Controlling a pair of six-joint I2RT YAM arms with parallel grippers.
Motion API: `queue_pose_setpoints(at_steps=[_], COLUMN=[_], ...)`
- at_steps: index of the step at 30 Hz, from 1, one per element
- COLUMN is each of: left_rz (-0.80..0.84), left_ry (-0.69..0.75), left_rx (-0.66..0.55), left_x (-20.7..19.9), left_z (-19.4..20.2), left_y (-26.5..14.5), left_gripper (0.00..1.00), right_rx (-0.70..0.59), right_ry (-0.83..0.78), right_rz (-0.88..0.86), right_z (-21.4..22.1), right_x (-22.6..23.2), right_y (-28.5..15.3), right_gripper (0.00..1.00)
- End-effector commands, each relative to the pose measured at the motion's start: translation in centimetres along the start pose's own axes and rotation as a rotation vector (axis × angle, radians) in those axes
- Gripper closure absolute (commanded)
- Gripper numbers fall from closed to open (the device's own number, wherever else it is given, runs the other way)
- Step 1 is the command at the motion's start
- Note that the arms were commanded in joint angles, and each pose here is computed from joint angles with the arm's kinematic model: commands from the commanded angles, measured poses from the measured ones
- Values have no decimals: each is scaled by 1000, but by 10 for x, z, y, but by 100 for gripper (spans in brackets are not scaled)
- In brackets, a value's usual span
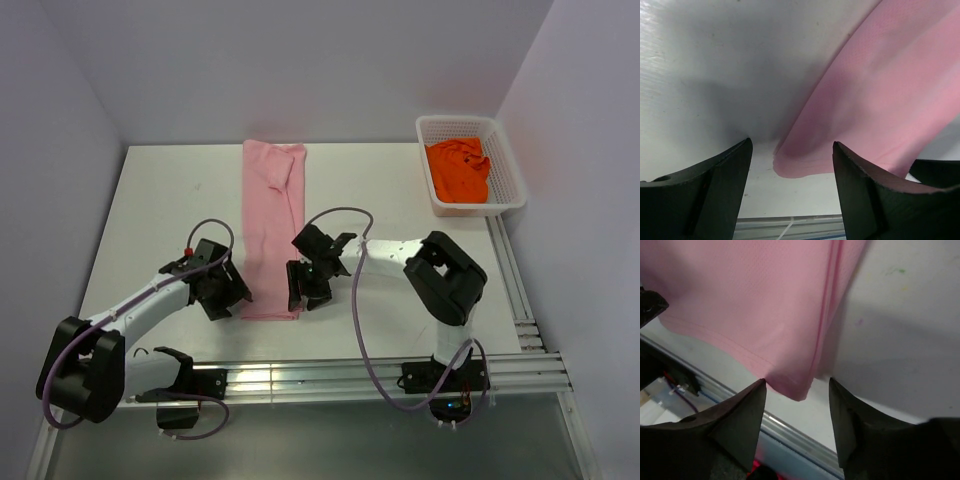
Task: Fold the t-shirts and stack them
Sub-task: Grab the bottom of the folded rectangular tshirt with both arms, then fold the folded rectangular tshirt in 1/3 of the way
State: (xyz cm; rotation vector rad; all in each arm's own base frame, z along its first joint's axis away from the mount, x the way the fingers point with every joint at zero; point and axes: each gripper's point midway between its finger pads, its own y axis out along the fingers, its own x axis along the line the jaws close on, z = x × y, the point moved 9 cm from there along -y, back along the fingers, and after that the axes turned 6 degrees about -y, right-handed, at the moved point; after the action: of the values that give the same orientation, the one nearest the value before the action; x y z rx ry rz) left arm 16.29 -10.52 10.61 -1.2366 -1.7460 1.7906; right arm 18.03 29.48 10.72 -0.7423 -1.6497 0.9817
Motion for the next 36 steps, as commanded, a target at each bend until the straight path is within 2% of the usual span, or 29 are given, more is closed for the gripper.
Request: queue_pose_setpoints(at_steps=[1,2,3,5,6,7,8,10,11,12,16,25,31,36], left_rz=[33,31,29,24,29,31,33,45,52,52,59,136,155,171], left_ry=[-13,-13,-15,-17,-17,-17,-18,-16,-12,-14,-3,25,33,55], left_rx=[-7,-8,-14,-9,-13,-10,-10,-8,-7,-3,9,23,-10,-43], left_x=[-4,-3,-3,-2,-3,-2,-2,-5,-6,-7,-12,-21,-39,-71], left_z=[1,2,1,2,1,2,2,1,1,1,-1,3,-7,-27], left_y=[4,5,6,8,9,11,11,13,14,14,12,-37,-63,-72], left_gripper=[29,30,33,38,43,45,52,60,70,87,99,100,100,100], right_rx=[9,15,22,26,25,29,29,32,34,32,19,1,-54,-109], right_ry=[-4,-3,-1,-4,-4,-5,-4,-3,-5,-6,-25,-109,-120,-106], right_rz=[-20,-19,-16,-15,-9,-6,-6,-4,0,0,21,116,114,110], right_z=[1,1,1,4,5,6,7,8,8,8,7,23,6,-33], right_x=[3,3,3,4,3,2,1,1,0,1,1,-1,14,23], right_y=[15,17,20,21,22,23,23,24,24,23,16,-46,-80,-96], right_gripper=[40,46,57,69,80,82,85,90,91,93,98,100,100,100])
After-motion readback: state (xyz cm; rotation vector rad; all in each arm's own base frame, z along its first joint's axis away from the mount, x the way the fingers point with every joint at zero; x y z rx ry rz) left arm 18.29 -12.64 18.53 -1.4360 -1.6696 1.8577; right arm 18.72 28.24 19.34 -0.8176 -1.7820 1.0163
